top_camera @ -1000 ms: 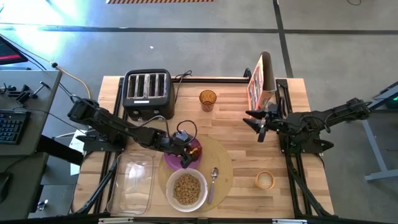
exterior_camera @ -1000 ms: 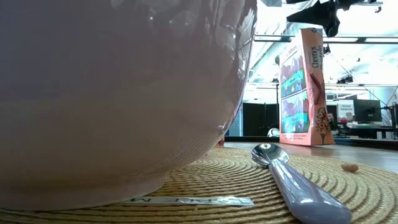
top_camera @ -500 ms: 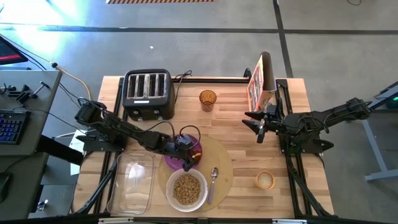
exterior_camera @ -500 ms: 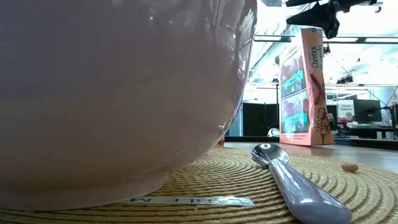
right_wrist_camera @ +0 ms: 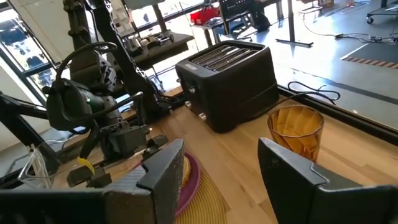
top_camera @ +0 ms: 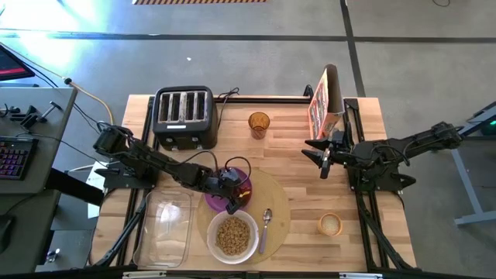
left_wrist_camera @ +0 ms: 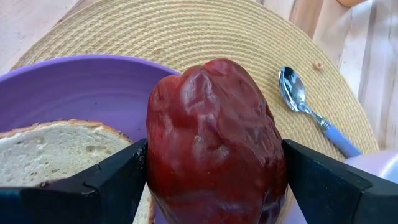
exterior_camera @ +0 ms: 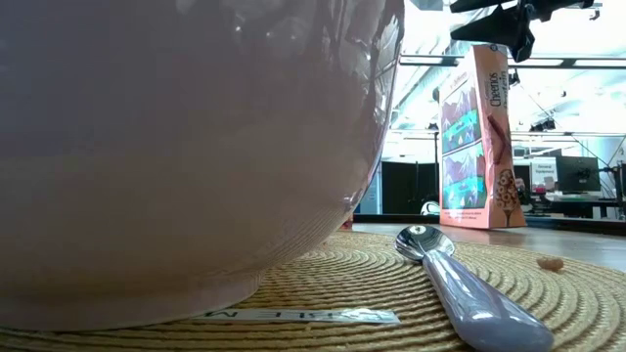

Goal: Arrange a breakfast setting
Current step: Put the apple from the transparent bin onto the purple plate, then return to home position

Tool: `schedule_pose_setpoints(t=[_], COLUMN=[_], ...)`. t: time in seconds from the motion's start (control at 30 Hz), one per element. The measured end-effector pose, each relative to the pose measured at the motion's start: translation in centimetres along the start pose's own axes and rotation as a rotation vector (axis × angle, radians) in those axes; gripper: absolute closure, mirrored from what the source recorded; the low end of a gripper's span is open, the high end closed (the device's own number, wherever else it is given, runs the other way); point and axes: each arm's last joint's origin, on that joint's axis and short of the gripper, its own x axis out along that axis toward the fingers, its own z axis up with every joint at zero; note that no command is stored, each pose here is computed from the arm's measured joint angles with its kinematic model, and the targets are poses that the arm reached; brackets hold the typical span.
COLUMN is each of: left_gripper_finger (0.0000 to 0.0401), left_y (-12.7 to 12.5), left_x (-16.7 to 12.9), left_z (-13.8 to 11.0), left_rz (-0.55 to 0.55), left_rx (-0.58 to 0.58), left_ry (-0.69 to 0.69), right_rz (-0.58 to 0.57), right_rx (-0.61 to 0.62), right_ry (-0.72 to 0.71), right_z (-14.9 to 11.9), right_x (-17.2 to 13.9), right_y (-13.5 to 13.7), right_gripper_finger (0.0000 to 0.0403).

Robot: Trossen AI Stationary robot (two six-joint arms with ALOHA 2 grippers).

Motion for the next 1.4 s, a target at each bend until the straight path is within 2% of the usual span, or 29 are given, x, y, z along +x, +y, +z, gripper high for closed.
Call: schedule_pose_setpoints(t=[0.37, 0.77, 1.03, 1.23, 1.33, 1.4], left_gripper_finger=[0.0037, 0.0034, 0.0034, 0.0034, 0.0034, 0.0034], left_y=[1.2, 1.8, 1.4, 1.0, 0.9, 1.0], left_x=[0.2, 0.0, -2.5, -5.6, -7.5, -8.9], left_z=[0.7, 1.5, 2.6, 3.6, 4.1, 4.3], left_rz=[0.003, -0.018, -0.076, -0.133, -0.160, -0.175], left_rx=[-0.011, -0.047, -0.046, 0.022, 0.074, 0.111], left_ry=[0.054, 0.045, 0.006, -0.065, -0.106, -0.132], right_rz=[0.007, 0.031, 0.032, 0.036, 0.048, 0.080], right_rx=[0.000, -0.005, -0.004, 0.001, 0.080, 0.084], right_ry=[0.003, 0.023, 0.020, 0.010, -0.013, -0.022], right_z=[0.0, -0.1, -0.1, 0.2, 0.6, 0.9], right_x=[0.0, 0.0, -0.1, -0.5, -1.0, -1.6], right_y=[0.0, 0.1, 0.0, -0.2, -0.4, -0.6], right_gripper_finger=[0.0214, 0.0214, 0.0214, 0.0214, 0.0214, 0.0214])
